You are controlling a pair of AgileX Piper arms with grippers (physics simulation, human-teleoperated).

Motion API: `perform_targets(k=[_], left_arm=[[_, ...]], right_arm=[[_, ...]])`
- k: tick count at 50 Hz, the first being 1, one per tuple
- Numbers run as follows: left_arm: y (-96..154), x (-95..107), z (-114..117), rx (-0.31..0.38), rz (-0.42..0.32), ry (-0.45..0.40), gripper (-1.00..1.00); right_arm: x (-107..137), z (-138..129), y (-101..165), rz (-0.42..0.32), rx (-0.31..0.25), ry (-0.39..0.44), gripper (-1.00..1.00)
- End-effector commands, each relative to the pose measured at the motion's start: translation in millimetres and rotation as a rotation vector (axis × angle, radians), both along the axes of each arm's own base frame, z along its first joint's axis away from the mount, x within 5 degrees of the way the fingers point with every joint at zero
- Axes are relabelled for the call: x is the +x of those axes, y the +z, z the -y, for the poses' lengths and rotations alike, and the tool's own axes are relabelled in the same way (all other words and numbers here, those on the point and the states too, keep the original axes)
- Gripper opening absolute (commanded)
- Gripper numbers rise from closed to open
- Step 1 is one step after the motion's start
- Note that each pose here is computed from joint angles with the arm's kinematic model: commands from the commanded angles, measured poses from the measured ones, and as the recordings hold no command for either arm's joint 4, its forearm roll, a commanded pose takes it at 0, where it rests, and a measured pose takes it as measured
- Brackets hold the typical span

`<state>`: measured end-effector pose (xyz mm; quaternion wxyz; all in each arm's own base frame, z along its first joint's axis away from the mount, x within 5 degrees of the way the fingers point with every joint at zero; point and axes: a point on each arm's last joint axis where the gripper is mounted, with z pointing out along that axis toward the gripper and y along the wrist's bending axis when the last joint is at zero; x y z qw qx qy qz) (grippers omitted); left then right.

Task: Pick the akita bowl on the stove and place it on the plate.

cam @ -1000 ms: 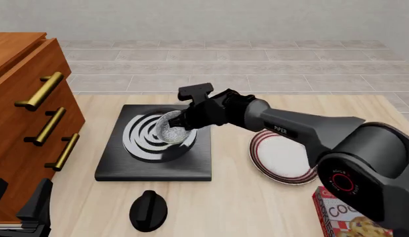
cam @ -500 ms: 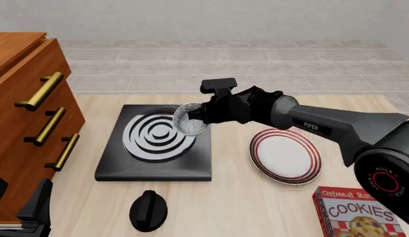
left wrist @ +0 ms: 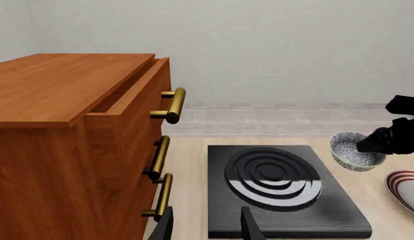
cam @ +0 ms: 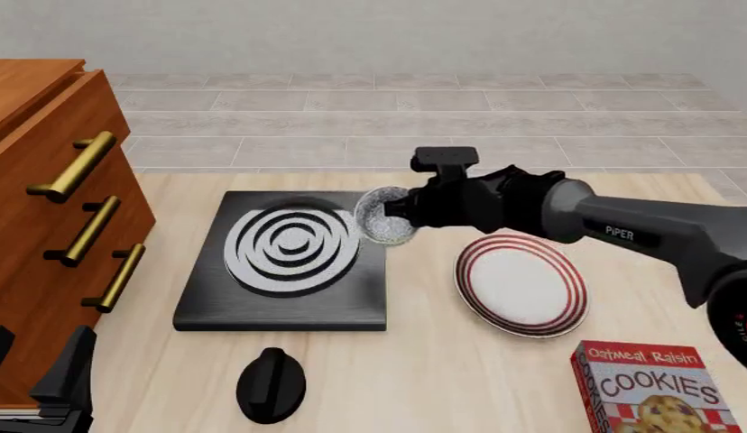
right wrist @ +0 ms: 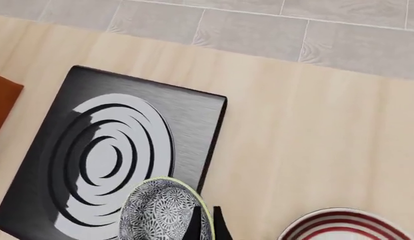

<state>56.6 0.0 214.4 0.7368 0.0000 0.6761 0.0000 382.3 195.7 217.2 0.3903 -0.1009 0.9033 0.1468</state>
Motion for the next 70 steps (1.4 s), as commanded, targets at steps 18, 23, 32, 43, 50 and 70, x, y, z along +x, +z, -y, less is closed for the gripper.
perform_targets(k=[18,23,32,43,50,70], left_arm=[[0.0,0.0,0.0,0.000,0.000,0.000,1.00],[0.0,0.0,0.0,0.000,0.000,0.000,1.00],[0.0,0.0,0.0,0.000,0.000,0.000,1.00],[0.0,0.0,0.0,0.000,0.000,0.000,1.00],[0.0,0.0,0.0,0.000,0.000,0.000,1.00],[0.0,0.0,0.0,0.000,0.000,0.000,1.00]], right_arm=[[2.3,58.1,4.0,0.013,0.031,-0.147,-1.00],[-0.6,69.5,3.3,0.009,0.032,-0.174,-1.00],[-3.2,87.5,4.3,0.010,0.028,-0.212,-1.00],[-7.7,105.2,6.5,0.014,0.037,-0.259,-1.00],[-11.3,117.2,4.6,0.015,0.042,-0.291,-1.00],[-27.7,141.9,-12.0,0.000,0.071,-0.377,-1.00]])
